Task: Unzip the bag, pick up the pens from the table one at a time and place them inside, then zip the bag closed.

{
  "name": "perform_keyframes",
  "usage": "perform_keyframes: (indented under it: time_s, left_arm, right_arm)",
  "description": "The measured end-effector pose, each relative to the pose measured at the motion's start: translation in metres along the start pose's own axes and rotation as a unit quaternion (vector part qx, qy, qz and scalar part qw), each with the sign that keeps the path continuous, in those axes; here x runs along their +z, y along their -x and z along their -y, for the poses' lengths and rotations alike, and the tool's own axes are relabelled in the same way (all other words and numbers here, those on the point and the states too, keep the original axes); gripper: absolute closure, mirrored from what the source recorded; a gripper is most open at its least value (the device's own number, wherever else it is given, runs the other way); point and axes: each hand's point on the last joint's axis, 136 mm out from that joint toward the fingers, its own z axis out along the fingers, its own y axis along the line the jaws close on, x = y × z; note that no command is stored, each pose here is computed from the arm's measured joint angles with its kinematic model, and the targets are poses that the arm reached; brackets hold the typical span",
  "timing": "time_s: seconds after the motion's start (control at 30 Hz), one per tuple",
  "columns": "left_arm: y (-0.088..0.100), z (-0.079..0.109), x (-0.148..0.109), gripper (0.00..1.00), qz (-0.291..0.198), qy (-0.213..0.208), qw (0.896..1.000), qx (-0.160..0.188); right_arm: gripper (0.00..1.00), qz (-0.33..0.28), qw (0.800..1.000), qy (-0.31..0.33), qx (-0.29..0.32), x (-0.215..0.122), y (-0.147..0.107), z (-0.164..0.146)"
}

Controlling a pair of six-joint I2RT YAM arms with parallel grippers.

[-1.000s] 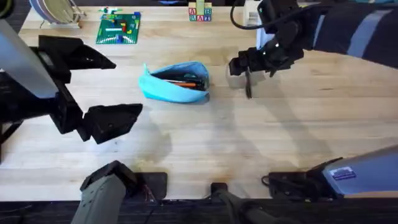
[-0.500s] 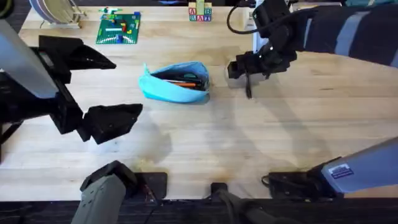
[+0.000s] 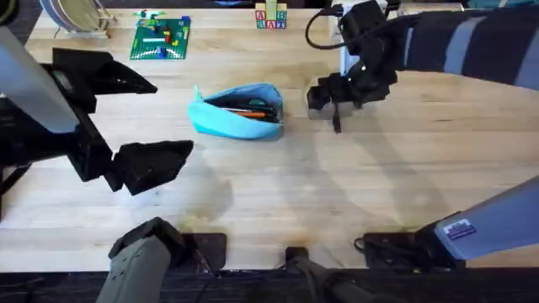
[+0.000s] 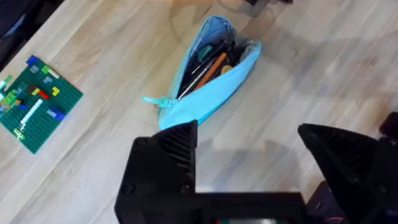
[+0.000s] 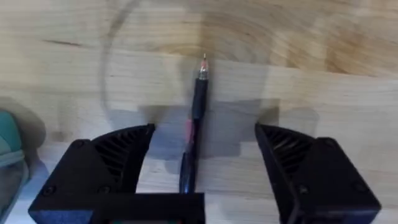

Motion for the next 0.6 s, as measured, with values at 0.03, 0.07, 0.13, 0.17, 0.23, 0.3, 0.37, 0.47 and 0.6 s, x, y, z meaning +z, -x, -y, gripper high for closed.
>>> perform_keyframes:
  time_s: [0.03, 0.07, 0.13, 0.17, 0.23, 0.3, 0.37, 0.47, 0.6]
  left_arm:
    - [0.0000, 0.0000, 0.0000, 0.008, 0.000, 0.000, 1.000, 0.000]
    - [0.0000, 0.0000, 0.0000, 0.008, 0.000, 0.000, 1.000, 0.000]
    - [0.0001, 0.0000, 0.0000, 0.008, 0.000, 0.000, 1.000, 0.000]
    - [0.0001, 0.0000, 0.0000, 0.008, 0.000, 0.000, 1.000, 0.000]
    - [0.0000, 0.0000, 0.0000, 0.008, 0.000, 0.000, 1.000, 0.000]
    - [0.0000, 0.0001, 0.0000, 0.008, 0.000, 0.000, 1.000, 0.000]
    - [0.0000, 0.0002, 0.0000, 0.008, 0.000, 0.000, 1.000, 0.000]
    - [0.0000, 0.0002, 0.0000, 0.008, 0.000, 0.000, 1.000, 0.000]
    - [-0.0002, 0.0014, 0.0000, 0.007, 0.000, -0.002, 1.000, -0.003]
  right_arm:
    - [0.005, 0.000, 1.000, 0.000, 0.001, -0.0001, 0.0008, -0.0002]
    - [0.005, 0.001, 1.000, 0.000, 0.002, -0.0003, 0.0014, -0.0001]
    - [0.005, 0.001, 1.000, 0.000, 0.003, -0.0003, 0.0016, 0.0005]
    - [0.005, 0.001, 1.000, 0.001, 0.004, -0.0002, 0.0017, 0.0009]
    - [0.030, 0.000, 1.000, 0.002, 0.004, -0.0002, 0.0016, 0.0004]
    - [0.093, 0.000, 1.000, 0.003, 0.005, -0.0002, 0.0017, 0.0000]
    - [0.218, 0.000, 1.000, 0.003, 0.007, -0.0002, 0.0016, 0.0003]
    - [0.540, 0.000, 1.000, 0.003, 0.008, -0.0002, 0.0016, 0.0003]
    - [0.959, 0.003, 1.000, -0.001, 0.011, -0.0004, 0.0031, 0.0028]
